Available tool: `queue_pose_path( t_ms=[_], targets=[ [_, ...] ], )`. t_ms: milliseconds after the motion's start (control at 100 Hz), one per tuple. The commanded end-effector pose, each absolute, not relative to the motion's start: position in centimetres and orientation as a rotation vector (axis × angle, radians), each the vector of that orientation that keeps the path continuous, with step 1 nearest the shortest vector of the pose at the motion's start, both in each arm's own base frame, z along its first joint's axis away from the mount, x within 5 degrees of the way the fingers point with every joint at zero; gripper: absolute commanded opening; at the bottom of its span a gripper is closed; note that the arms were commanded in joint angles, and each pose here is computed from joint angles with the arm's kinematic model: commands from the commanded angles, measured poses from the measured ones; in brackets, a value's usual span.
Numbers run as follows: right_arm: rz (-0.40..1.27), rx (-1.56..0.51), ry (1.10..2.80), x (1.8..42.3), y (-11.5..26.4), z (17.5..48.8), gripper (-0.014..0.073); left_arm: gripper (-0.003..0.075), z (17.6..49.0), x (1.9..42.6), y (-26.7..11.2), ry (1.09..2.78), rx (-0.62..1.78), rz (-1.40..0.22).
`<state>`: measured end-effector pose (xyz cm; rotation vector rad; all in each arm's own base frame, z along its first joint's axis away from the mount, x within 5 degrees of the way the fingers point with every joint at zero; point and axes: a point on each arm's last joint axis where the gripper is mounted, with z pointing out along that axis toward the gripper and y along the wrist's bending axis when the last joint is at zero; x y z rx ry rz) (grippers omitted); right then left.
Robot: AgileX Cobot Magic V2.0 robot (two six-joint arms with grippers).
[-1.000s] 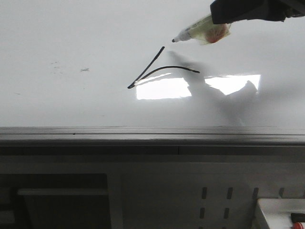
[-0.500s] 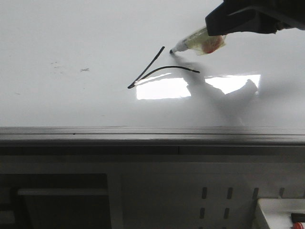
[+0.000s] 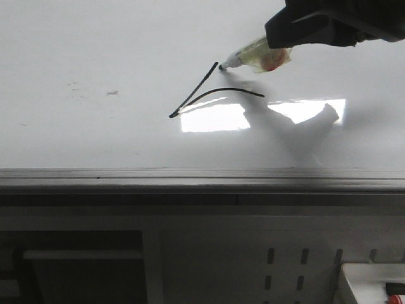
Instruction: Write number 4 on whiteboard
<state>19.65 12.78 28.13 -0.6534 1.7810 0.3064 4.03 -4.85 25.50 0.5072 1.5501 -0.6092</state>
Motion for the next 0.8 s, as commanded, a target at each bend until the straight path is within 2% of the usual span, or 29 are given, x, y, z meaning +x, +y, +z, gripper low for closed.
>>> queue_pose_path(
  t_ms=[0, 140, 340, 690, 790],
  targets=[
    [0.299, -0.658, 1.786, 19.8, 12.8, 28.8, -0.0043, -0.0020, 26.6, 4.1, -4.7, 1.522, 0.452, -0.627],
    [0.321, -0.687, 1.884, 18.8, 12.9, 26.8, -0.0043, -0.0020, 26.6, 4.1, -4.7, 1.522, 0.454, -0.628],
    [0.395, -0.740, 1.891, 17.0, 14.0, 25.0, -0.0043, -0.0020, 26.6, 4.1, -4.7, 1.522, 0.454, -0.628],
    [0.406, -0.722, 1.851, 17.1, 14.1, 25.3, -0.0043, -0.0020, 26.5, 3.9, -4.8, 1.530, 0.476, -0.643],
    [0.423, -0.723, 1.790, 16.7, 14.2, 26.7, -0.0043, -0.0020, 26.5, 3.9, -4.9, 1.532, 0.479, -0.651]
  ],
)
